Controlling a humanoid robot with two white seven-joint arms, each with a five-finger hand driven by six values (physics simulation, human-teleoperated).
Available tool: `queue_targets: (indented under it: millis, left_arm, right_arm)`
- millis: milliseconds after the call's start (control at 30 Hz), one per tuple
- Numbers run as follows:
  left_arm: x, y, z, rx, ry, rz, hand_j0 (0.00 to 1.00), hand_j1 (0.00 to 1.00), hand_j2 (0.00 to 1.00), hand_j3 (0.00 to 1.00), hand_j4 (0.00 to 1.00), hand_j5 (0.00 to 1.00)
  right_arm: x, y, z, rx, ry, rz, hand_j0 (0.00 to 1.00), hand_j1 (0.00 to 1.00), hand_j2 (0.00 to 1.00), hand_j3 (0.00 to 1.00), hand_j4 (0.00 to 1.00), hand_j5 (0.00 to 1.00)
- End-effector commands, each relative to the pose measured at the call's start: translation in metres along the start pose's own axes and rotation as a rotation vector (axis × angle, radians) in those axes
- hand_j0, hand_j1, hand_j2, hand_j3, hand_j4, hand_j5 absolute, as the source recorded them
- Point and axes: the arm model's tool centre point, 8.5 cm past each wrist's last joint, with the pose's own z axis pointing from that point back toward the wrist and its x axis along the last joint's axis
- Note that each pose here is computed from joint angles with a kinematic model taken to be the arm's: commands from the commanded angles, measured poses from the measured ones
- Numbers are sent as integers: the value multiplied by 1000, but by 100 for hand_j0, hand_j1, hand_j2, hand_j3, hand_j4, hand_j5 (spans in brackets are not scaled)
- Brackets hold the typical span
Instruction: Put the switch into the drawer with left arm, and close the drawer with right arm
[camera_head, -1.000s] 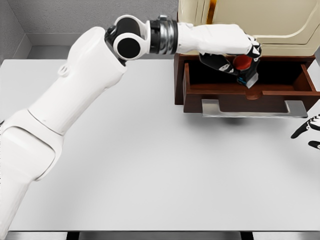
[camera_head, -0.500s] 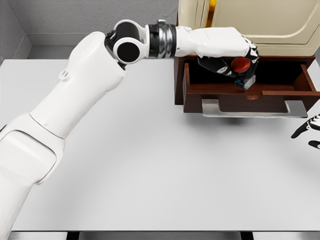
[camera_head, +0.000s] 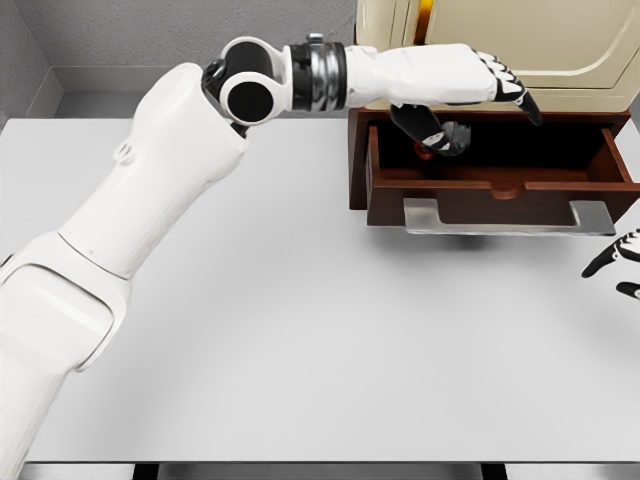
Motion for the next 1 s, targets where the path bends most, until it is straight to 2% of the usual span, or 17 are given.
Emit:
queue_targets:
  millis: [0, 33, 100, 200, 233, 300, 333, 367, 400, 433, 467, 500, 533, 600, 633, 700, 967]
  left_arm:
    - [7, 7, 0, 15, -19, -13, 88, 88, 88, 88, 88, 88]
    - [13, 12, 1, 25, -36, -31, 90, 90, 90, 90, 90, 90]
    - [24, 24, 11, 74, -88, -18, 99, 99, 99, 99, 99, 99]
    - [46, 45, 41, 125, -161, -48, 100, 100, 100, 100, 100, 100]
    - [51, 49, 57, 133, -171, -59, 100, 100, 100, 100, 100, 100]
    - [53, 55, 113, 142, -154, -48, 100, 100, 100, 100, 100, 100]
    - [57, 47, 145, 134, -134, -35, 100, 100, 100, 100, 100, 100]
    - [53, 42, 188, 144, -91, 32, 100, 100, 100, 100, 100, 100]
    - [46, 33, 221, 154, -37, 101, 100, 100, 100, 100, 100, 100]
    - [39, 22, 261, 137, 54, 146, 100, 100, 100, 100, 100, 100]
    - [35, 8, 283, 114, 119, 176, 100, 100, 100, 100, 100, 100]
    - [32, -13, 295, 93, 157, 223, 100, 100, 100, 100, 100, 100]
    - [28, -37, 305, 71, 195, 275, 100, 100, 100, 100, 100, 100]
    - [16, -50, 326, 64, 269, 313, 100, 100, 100, 100, 100, 100]
    - [15, -52, 328, 60, 276, 318, 100, 100, 100, 100, 100, 100]
    - [15, -72, 328, 31, 287, 346, 100, 100, 100, 100, 100, 100]
    - [9, -85, 331, -16, 325, 341, 100, 100, 100, 100, 100, 100]
  right_arm:
    - [0, -1, 0, -4, -2, -6, 59, 59, 59, 59, 59, 59]
    - [0, -1, 0, -4, -2, -6, 59, 59, 59, 59, 59, 59]
    - [0, -2, 0, -7, -1, -4, 59, 59, 59, 59, 59, 59]
    - [0, -6, -1, -16, -4, 5, 59, 59, 59, 59, 59, 59]
    - [0, -6, -1, -17, -4, 6, 59, 59, 59, 59, 59, 59]
    - [1, -8, -1, -18, -7, 10, 59, 59, 59, 59, 59, 59]
    - [2, -9, -6, -9, -18, 14, 59, 59, 59, 59, 59, 59]
    - [3, -7, -14, 0, -37, 11, 59, 59, 59, 59, 59, 59]
    - [5, -7, -19, 2, -50, 13, 59, 59, 59, 59, 59, 59]
    - [5, -8, -20, 0, -53, 13, 59, 59, 59, 59, 59, 59]
    - [5, -8, -20, 0, -53, 15, 59, 59, 59, 59, 59, 59]
    - [5, -11, -20, -7, -55, 21, 59, 59, 59, 59, 59, 59]
    - [5, -12, -20, -9, -55, 24, 59, 59, 59, 59, 59, 59]
    - [6, -14, -21, -13, -56, 28, 59, 59, 59, 59, 59, 59]
    - [6, -14, -21, -14, -57, 27, 59, 59, 59, 59, 59, 59]
    - [6, -15, -21, -15, -56, 30, 60, 60, 60, 60, 60, 60]
    - [6, -15, -23, -7, -60, 36, 60, 60, 60, 60, 60, 60]
